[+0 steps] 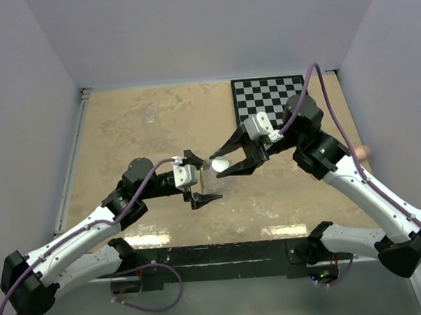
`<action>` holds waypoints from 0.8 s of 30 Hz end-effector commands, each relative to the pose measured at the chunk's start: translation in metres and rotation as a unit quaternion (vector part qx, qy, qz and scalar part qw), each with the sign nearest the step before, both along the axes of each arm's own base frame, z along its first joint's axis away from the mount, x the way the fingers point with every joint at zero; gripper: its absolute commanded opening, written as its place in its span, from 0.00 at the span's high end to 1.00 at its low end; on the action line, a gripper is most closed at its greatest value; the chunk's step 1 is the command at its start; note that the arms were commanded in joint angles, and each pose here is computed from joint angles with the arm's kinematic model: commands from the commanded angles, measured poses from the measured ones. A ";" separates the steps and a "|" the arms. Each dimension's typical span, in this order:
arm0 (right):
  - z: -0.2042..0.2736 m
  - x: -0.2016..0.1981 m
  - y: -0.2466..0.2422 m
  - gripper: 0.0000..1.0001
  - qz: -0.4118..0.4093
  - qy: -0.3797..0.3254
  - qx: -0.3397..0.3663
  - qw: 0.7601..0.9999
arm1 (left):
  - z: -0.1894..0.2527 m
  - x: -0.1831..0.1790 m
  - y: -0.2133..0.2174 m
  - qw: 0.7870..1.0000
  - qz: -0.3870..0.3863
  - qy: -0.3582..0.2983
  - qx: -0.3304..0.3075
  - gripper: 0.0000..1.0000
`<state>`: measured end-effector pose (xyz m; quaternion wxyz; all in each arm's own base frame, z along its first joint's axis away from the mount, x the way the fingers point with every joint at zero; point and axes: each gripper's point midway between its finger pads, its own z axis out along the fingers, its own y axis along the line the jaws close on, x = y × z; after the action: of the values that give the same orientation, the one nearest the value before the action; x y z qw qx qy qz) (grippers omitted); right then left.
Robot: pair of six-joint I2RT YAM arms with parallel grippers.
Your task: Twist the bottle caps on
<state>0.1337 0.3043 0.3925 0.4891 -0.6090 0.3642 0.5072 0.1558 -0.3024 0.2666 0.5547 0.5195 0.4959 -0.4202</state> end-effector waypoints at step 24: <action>-0.057 0.104 -0.015 1.00 -0.352 0.192 -0.010 0.916 | 0.060 0.058 0.018 0.908 0.403 -0.051 -0.105 1.00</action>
<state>0.2045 0.2999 0.3627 0.5563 -0.4222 0.5657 0.4384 0.2114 -0.2839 0.2458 0.6708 0.3323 0.6481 -0.1402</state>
